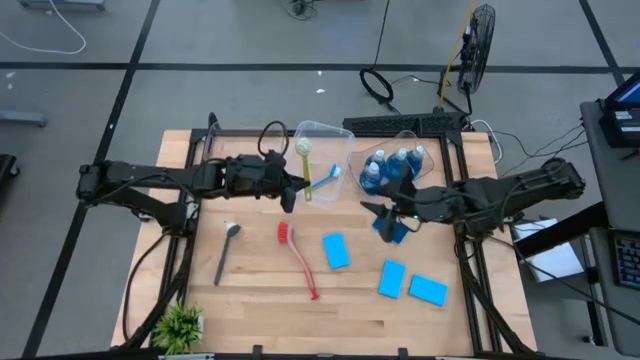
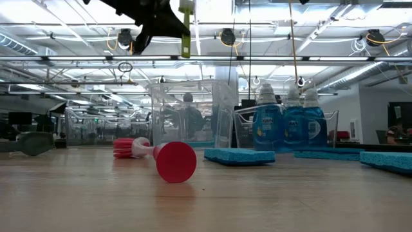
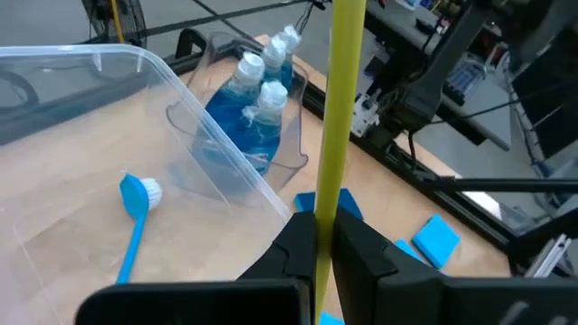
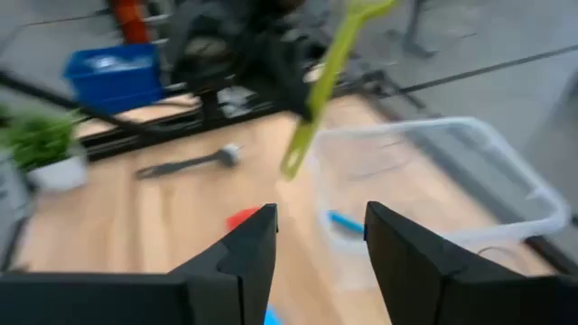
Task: Pick & Place Kitchen Sink Supplies
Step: Put the green dish brush into the transparent container
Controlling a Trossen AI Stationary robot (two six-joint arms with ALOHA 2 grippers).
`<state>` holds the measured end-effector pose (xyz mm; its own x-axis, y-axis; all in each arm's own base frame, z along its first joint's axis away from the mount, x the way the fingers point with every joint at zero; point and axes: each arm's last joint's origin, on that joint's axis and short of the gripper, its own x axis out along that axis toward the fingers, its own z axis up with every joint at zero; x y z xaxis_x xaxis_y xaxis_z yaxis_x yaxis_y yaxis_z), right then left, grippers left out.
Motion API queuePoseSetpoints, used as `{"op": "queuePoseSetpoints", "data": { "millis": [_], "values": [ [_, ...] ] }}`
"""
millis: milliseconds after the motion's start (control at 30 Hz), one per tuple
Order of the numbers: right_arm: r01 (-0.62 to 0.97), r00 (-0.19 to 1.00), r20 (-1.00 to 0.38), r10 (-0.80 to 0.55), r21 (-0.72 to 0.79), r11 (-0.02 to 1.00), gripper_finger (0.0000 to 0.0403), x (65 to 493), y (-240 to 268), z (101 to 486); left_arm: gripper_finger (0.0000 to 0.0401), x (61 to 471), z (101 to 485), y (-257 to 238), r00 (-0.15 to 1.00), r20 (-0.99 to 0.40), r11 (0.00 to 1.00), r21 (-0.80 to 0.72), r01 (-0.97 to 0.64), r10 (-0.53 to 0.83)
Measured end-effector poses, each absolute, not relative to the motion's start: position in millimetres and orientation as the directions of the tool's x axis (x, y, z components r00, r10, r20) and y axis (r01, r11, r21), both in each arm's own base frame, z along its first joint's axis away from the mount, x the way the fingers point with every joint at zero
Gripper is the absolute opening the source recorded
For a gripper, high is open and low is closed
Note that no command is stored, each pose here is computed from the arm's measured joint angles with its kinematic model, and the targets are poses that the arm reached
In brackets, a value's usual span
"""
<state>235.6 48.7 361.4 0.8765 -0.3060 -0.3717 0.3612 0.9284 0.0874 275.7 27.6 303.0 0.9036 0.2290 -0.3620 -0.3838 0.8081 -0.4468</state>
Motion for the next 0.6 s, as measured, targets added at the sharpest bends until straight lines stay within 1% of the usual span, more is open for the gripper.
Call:
{"op": "queuePoseSetpoints", "data": {
  "millis": [133,267,367,433,500,600],
  "values": [
    [0.279,0.901,-0.385,-0.201,0.158,0.947,0.0146,217.9,47.4,352.8,0.0018,274.5,307.1,38.9,0.899,-0.374,0.787,-0.474,-0.395,0.226],
    [0.255,0.926,-0.338,-0.170,0.228,0.940,0.0141,202.2,43.9,338.9,0.0018,275.5,321.8,50.9,0.887,-0.401,0.778,-0.472,-0.415,0.230],
    [0.219,0.956,-0.252,-0.149,0.280,0.935,0.0141,192.6,41.6,328.0,0.0018,274.5,331.0,60.3,0.843,-0.478,0.763,-0.440,-0.474,0.248],
    [0.179,0.973,-0.193,-0.123,0.311,0.933,0.0141,185.5,40.4,319.5,0.0018,279.2,342.3,66.4,0.838,-0.485,0.759,-0.440,-0.480,0.249],
    [0.133,0.987,-0.129,-0.094,0.339,0.931,0.0140,179.2,39.3,310.7,0.0018,280.3,344.9,72.4,0.804,-0.545,0.749,-0.424,-0.510,0.239],
    [0.086,0.996,-0.038,-0.077,0.375,0.923,0.0139,168.1,37.4,297.3,0.0018,289.3,348.4,82.4,0.773,-0.591,0.736,-0.414,-0.535,0.230]
  ]
}}
